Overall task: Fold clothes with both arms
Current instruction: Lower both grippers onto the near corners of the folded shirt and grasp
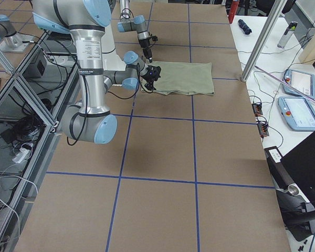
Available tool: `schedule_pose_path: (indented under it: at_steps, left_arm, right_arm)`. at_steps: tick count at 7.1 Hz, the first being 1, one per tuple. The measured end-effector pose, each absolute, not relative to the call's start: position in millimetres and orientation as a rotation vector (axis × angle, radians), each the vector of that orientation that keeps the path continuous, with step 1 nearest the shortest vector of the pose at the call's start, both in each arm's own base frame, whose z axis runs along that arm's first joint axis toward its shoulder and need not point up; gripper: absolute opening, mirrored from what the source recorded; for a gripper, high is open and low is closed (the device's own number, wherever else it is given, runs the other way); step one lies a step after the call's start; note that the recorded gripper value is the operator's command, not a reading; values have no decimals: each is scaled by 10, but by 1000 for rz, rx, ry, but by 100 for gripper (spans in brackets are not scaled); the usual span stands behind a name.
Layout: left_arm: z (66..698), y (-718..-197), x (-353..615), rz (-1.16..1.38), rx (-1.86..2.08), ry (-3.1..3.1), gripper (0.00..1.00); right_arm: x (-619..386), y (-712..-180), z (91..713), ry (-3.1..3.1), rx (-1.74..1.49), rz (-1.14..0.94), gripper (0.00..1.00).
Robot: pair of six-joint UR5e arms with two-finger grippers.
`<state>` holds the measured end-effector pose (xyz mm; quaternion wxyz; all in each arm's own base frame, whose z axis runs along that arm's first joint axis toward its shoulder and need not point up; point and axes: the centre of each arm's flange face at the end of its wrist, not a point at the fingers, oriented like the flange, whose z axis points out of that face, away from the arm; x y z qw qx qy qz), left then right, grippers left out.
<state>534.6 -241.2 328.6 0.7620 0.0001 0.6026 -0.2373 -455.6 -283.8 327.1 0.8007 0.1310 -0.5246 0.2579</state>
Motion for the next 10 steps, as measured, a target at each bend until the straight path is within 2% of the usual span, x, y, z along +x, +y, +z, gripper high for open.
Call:
schedule_pose_path:
  at_steps: [3, 5, 6, 10]
  left_arm:
    - [3250, -2388, 5345, -514, 1, 1303, 0]
    - [3200, -2379, 5318, -513, 0, 1310, 0]
    - [3185, -2379, 5317, -513, 1, 1312, 0]
    - [3135, -2378, 5325, -513, -1, 1321, 0]
  right_arm:
    - [-4614, -2846, 3297, -1103, 269, 588, 70]
    - [-4880, -2843, 3012, -1021, 186, 715, 71]
    - [-5074, -2735, 2816, -972, 149, 748, 75]
    - [-5576, -2098, 2809, -891, 90, 717, 76]
